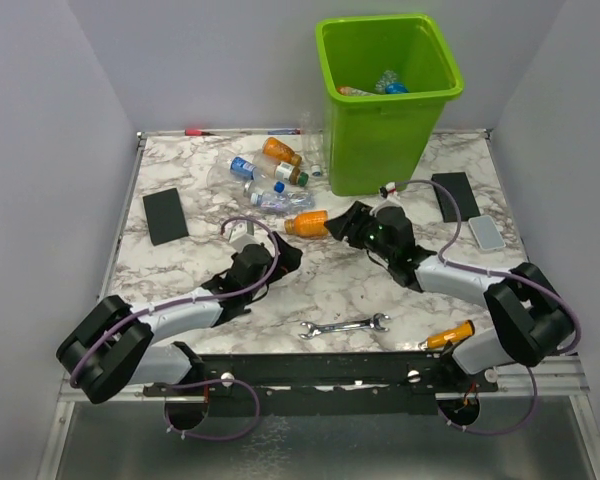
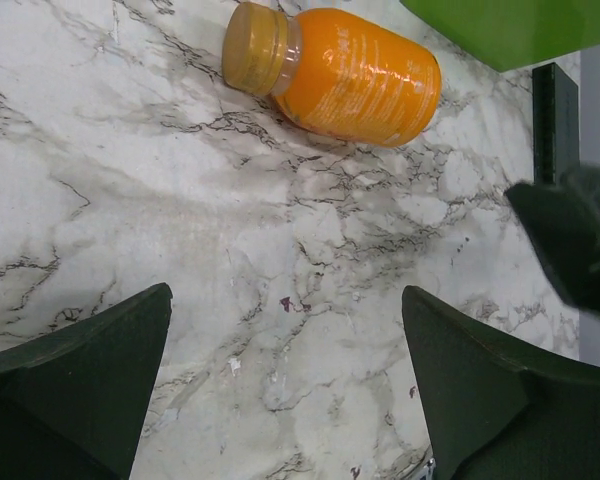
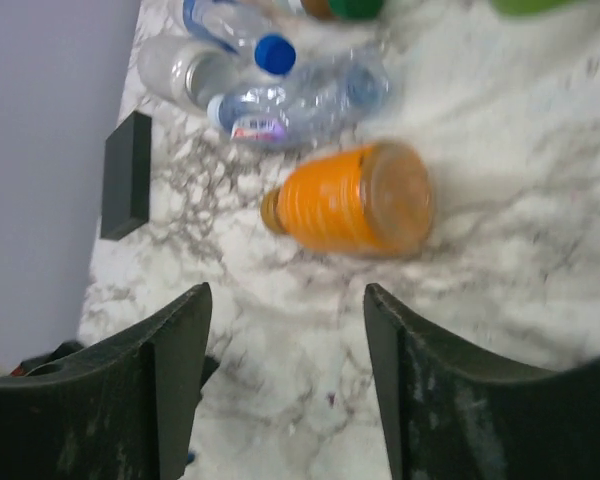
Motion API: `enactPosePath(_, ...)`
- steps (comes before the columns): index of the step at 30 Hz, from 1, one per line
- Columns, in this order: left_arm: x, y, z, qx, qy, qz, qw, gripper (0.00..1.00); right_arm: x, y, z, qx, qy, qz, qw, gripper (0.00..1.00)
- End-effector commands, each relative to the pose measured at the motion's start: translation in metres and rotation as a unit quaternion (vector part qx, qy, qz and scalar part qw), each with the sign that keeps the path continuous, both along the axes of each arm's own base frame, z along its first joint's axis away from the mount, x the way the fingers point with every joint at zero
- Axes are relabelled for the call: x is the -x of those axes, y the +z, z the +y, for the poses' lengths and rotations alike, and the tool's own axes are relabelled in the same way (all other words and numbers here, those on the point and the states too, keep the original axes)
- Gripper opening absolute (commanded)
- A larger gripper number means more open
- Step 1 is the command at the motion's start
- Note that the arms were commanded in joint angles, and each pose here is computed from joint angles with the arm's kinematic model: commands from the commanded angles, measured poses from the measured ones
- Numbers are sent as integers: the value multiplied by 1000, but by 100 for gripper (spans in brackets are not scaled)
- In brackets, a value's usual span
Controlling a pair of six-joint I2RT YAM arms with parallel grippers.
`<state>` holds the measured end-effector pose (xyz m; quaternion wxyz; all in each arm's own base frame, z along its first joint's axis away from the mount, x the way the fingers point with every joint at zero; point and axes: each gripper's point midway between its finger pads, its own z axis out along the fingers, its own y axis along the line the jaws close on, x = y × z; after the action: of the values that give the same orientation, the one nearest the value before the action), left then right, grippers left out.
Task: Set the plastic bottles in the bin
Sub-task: Pick up the plastic bottle at the center of the board.
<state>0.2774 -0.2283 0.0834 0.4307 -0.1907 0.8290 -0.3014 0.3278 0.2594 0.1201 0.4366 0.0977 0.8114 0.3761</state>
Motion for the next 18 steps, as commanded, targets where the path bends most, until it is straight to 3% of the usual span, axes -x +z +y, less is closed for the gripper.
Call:
enactPosePath(1, 6, 9, 1, 27, -6, -6, 1000, 97, -55, 13, -8, 90, -44, -55, 993, 59)
enactPosePath(4, 14, 9, 9, 33, 0, -4, 999, 96, -86, 16, -5, 112, -74, -69, 988, 49)
enactPosePath(9, 26, 9, 24, 49, 15, -9, 999, 92, -120, -2, 11, 125, -76, -64, 987, 42)
enactPosePath(18, 27, 4, 27, 43, 15, -8, 999, 89, -122, -51, 37, 112, -25, -14, 993, 40)
